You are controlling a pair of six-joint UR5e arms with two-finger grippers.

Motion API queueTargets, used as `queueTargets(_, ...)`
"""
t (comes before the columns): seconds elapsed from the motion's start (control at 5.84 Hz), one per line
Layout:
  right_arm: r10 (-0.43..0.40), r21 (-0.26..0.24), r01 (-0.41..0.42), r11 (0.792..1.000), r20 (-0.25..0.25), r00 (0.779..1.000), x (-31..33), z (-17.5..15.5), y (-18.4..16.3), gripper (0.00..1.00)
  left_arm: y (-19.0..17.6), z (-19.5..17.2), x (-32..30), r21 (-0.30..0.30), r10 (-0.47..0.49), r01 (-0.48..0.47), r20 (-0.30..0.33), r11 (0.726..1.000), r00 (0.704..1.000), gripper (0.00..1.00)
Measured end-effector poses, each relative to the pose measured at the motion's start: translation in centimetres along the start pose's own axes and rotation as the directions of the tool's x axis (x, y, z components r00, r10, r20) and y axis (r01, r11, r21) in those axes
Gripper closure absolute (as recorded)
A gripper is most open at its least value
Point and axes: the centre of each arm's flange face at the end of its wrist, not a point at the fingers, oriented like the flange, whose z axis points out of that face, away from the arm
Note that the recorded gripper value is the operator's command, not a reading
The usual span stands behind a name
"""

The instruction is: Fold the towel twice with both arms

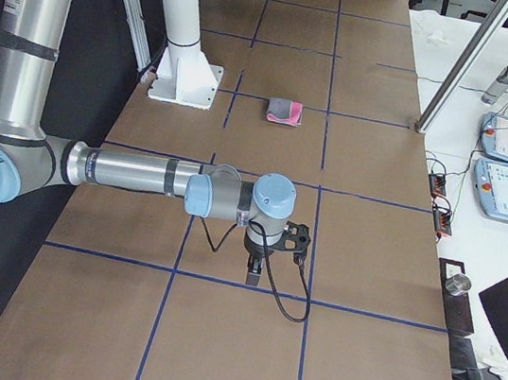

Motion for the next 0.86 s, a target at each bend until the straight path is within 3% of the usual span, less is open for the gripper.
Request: queueTargets(0.86, 0.015, -0.014, -0.014, 1.0, 0.015, 1.0, 0.6, 0.7, 0.3, 0.0, 1.3, 0.8, -0.4, -0.013, -0.005, 0.005, -0.005, 1.0, 1.0, 0.0)
